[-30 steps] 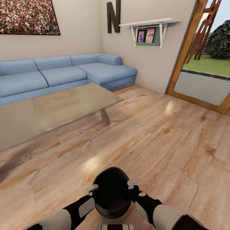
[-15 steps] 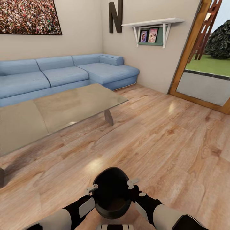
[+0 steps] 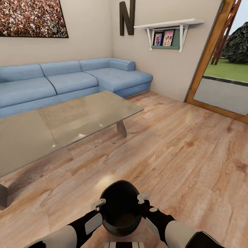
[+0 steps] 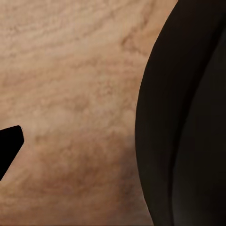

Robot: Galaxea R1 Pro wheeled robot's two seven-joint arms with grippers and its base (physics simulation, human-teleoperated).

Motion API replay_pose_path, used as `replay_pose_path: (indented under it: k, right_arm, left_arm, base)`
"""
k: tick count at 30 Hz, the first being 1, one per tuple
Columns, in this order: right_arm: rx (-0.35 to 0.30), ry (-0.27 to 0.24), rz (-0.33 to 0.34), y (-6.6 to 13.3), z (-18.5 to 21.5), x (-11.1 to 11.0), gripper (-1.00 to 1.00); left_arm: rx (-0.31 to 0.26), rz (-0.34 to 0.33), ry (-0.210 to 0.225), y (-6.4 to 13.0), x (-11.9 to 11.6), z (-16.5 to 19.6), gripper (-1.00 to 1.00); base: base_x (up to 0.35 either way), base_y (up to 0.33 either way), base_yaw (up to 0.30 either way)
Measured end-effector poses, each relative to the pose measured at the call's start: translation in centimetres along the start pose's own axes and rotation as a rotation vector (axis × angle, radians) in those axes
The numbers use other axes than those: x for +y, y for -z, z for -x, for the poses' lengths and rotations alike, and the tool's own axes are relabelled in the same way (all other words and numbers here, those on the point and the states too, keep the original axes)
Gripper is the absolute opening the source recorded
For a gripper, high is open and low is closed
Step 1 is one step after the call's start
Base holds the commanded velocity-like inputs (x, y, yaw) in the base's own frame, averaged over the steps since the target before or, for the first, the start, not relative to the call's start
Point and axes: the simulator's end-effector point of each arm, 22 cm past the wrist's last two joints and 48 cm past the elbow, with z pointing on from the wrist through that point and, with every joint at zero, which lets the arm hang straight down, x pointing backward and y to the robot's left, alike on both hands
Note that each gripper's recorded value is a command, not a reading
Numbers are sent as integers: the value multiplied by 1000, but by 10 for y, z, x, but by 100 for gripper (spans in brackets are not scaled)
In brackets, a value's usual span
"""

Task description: Place each of the two pumpkins and all three candles from the living room inside a cabinet in the living room (use any cabinet), then make sure every cabinet is closed, and position the cauldron so it is next to a table in the living room.

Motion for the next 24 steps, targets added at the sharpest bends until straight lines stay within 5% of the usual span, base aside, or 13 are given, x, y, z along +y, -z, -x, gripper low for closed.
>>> replay_pose_path:
  k: [24]
  right_arm:
    - [-2,-4,-4,0,1,-1,100]
  left_arm:
    - [0,1,0,0,1,0,100]
  base:
    - [4,244,0]
